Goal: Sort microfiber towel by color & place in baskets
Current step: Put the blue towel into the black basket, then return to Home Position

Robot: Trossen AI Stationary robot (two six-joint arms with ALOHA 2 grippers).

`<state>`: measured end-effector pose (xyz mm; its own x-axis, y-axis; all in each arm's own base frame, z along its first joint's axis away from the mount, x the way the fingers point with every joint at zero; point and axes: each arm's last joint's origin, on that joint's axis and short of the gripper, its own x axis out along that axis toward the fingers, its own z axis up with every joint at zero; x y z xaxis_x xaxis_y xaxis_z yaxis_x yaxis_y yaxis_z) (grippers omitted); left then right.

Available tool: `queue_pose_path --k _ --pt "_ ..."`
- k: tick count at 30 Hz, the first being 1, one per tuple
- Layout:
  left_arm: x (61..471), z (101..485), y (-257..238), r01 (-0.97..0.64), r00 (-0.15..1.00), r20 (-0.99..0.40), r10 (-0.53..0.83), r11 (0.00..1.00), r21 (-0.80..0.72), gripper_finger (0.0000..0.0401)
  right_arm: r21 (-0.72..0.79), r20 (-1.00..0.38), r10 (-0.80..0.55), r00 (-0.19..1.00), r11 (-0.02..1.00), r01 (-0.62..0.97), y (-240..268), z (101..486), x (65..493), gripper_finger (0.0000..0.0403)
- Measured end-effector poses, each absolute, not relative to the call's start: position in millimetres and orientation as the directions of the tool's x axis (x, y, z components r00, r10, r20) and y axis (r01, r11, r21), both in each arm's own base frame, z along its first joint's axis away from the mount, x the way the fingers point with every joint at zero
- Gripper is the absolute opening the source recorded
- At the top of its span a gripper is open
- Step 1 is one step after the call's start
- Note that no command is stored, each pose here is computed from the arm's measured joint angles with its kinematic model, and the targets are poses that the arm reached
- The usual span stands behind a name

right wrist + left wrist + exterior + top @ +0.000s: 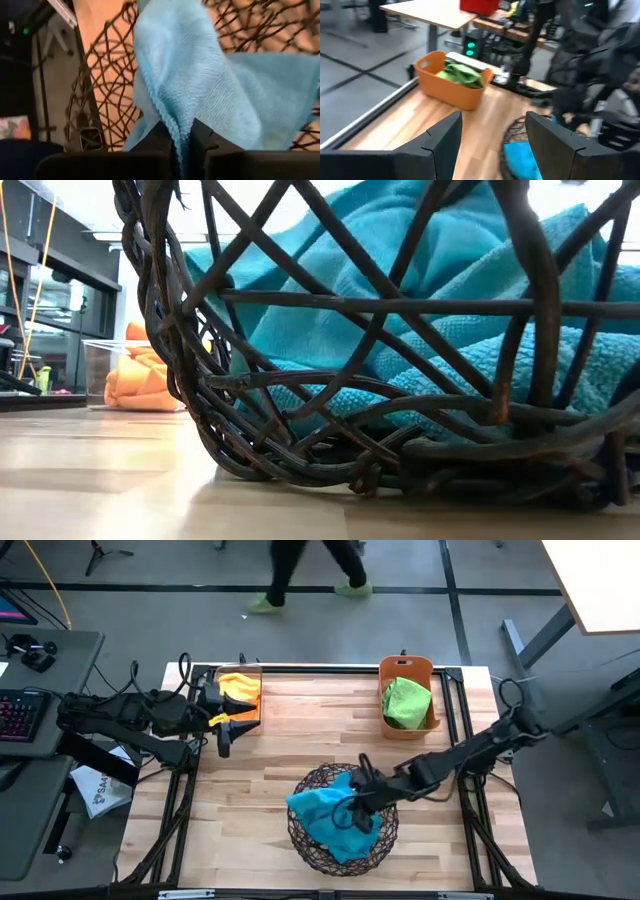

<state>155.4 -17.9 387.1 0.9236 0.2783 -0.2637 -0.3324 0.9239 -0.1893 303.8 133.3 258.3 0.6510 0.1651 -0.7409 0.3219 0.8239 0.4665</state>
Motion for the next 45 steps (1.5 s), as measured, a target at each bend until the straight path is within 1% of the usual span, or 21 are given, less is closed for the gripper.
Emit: queue_pose_path --k 3,6,9,13,15,17,20,21,23,26,28,29,32,33,34,37,41,43,45 --pt "156.2 389.1 -19.4 -0.283 0.941 -0.250 0.228 0.935 -0.213 0.0207 0.477 -0.761 0.223 0.610 0.829 0.292 131.6 253.8 309.6 0.0051" --pt "156.5 389.6 -20.1 -0.261 0.947 -0.246 0.205 0.939 -0.222 0.0207 0.454 -0.777 0.238 0.582 0.853 0.258 130.5 260.6 310.3 0.0106" --pt "155.4 390.2 -20.0 -0.257 0.949 -0.243 0.202 0.940 -0.224 0.0207 0.409 -0.797 0.229 0.559 0.886 0.219 129.6 276.5 308.0 0.0170" --pt "150.9 392.2 -19.1 -0.255 0.952 -0.229 0.202 0.939 -0.231 0.0207 0.306 -0.855 0.194 0.482 0.937 0.166 125.7 309.2 298.9 0.0246" --pt "146.9 393.9 -18.1 -0.256 0.954 -0.217 0.206 0.938 -0.235 0.0207 0.233 -0.889 0.139 0.437 0.957 0.170 121.3 326.4 290.6 0.0276" --pt "144.3 394.9 -17.5 -0.256 0.955 -0.210 0.208 0.937 -0.239 0.0207 0.119 -0.922 0.033 0.385 0.972 0.202 114.5 340.0 280.0 0.0297" --pt "140.8 396.4 -16.8 -0.252 0.958 -0.199 0.208 0.939 -0.232 0.0207 -0.073 -0.944 -0.135 0.301 0.975 0.209 107.2 347.9 261.1 0.0307" --pt "140.7 396.5 -16.8 -0.250 0.958 -0.196 0.208 0.942 -0.223 0.0207 -0.105 -0.946 -0.162 0.281 0.973 0.207 105.1 347.6 254.8 0.0304" --pt "141.7 393.1 -17.0 -0.247 0.960 -0.188 0.208 0.943 -0.221 0.0207 -0.119 -0.950 -0.179 0.254 0.965 0.234 99.2 344.3 239.4 0.0288" --pt "149.3 375.4 -21.2 -0.218 0.971 -0.144 0.189 0.951 -0.219 0.0207 -0.088 -0.951 -0.176 0.253 0.942 0.324 88.8 335.1 209.4 0.0238" --pt "154.7 356.0 -25.0 -0.188 0.981 -0.092 0.171 0.957 -0.223 0.0205 -0.038 -0.948 -0.164 0.274 0.911 0.411 81.8 328.9 188.0 0.0186" --pt "157.0 345.5 -26.6 -0.172 0.985 -0.054 0.164 0.959 -0.227 0.0202 0.003 -0.944 -0.148 0.294 0.890 0.456 78.9 325.2 178.0 0.0153" --pt "156.9 315.4 -26.5 -0.165 0.982 0.052 0.182 0.958 -0.233 0.0185 0.157 -0.914 -0.081 0.397 0.832 0.531 72.6 321.1 152.2 0.0044" --pt "154.7 306.7 -24.5 -0.190 0.975 0.072 0.211 0.955 -0.226 0.0175 0.207 -0.898 -0.058 0.436 0.819 0.535 71.2 320.9 146.0 0.0023" --pt "151.2 298.6 -21.7 -0.222 0.966 0.086 0.245 0.950 -0.218 0.0163 0.252 -0.880 -0.038 0.474 0.807 0.534 69.6 321.2 140.5 0.0015" --pt "135.4 280.3 -11.8 -0.292 0.933 0.142 0.331 0.926 -0.241 0.0111 0.353 -0.820 -0.017 0.572 0.771 0.530 64.4 324.9 128.6 0.0022" --pt "114.2 253.8 -3.3 -0.287 0.918 0.188 0.350 0.911 -0.297 0.0023 0.394 -0.757 -0.047 0.651 0.763 0.513 56.3 332.0 117.0 0.0003" --pt "106.8 238.7 -1.2 -0.278 0.913 0.199 0.356 0.900 -0.335 0.0009 0.394 -0.726 -0.076 0.684 0.768 0.504 52.5 335.3 112.9 0.0006" --pt "101.3 224.7 -0.3 -0.263 0.909 0.214 0.358 0.891 -0.371 0.0012 0.388 -0.701 -0.104 0.706 0.774 0.500 48.9 337.9 108.7 0.0004"
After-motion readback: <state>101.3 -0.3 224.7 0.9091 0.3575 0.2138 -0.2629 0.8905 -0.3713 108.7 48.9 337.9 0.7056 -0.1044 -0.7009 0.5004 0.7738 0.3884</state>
